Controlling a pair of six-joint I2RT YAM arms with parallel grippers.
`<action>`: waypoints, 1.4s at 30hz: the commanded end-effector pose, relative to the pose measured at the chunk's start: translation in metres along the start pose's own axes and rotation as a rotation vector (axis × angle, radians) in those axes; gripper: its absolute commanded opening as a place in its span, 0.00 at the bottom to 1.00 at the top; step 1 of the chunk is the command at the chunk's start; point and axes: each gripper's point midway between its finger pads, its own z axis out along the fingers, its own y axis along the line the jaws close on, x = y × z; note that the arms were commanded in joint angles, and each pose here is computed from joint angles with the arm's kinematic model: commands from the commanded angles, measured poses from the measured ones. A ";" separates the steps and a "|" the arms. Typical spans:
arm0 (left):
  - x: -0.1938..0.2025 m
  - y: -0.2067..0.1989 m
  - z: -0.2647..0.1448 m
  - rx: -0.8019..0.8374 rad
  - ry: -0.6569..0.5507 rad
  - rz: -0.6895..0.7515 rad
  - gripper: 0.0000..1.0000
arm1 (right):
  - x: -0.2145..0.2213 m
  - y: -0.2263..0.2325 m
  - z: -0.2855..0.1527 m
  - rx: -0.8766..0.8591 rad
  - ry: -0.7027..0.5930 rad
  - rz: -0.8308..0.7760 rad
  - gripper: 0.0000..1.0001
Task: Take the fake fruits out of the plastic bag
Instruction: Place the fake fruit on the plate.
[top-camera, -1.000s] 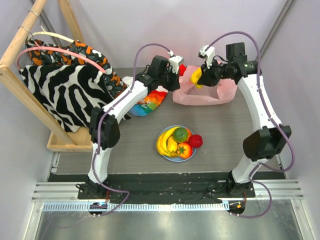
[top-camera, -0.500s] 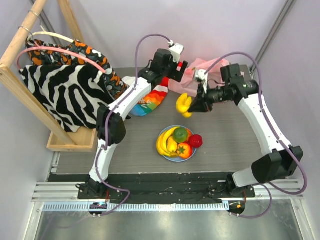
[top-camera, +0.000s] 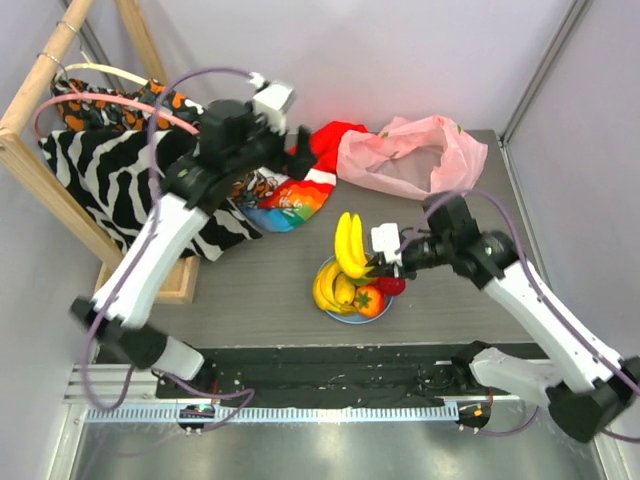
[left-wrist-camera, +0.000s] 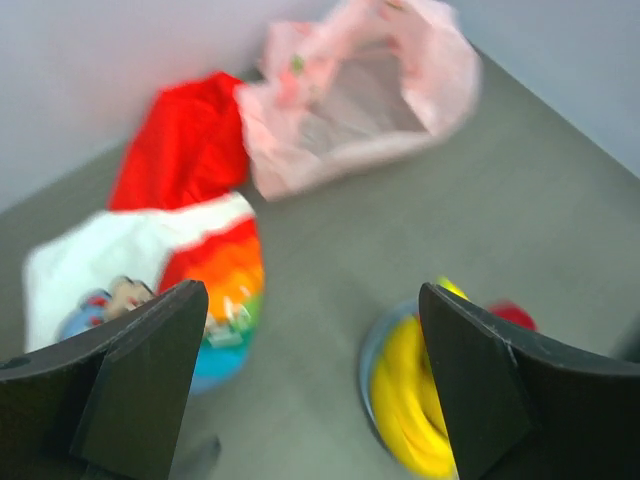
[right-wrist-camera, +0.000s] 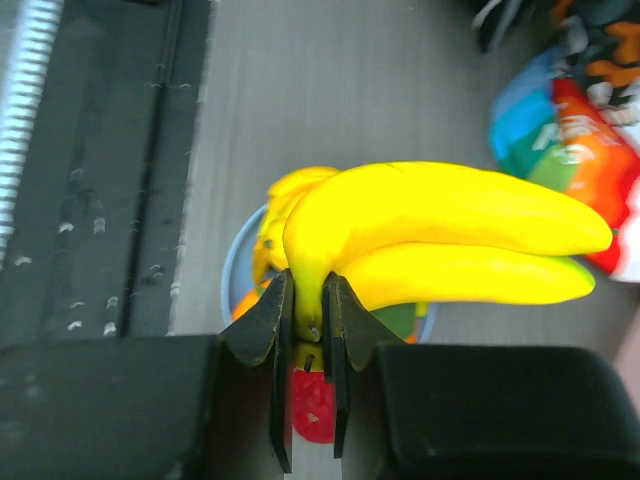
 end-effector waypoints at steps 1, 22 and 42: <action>0.104 -0.066 -0.067 0.334 0.323 -0.273 0.88 | -0.026 -0.045 -0.013 0.375 -0.084 -0.169 0.01; 0.141 -0.100 -0.031 0.436 0.419 -0.760 0.26 | -0.047 -0.037 0.038 0.352 -0.079 -0.075 0.01; 0.188 -0.060 -0.063 0.138 0.512 -0.488 0.00 | -0.002 -0.077 -0.047 0.735 0.061 0.259 1.00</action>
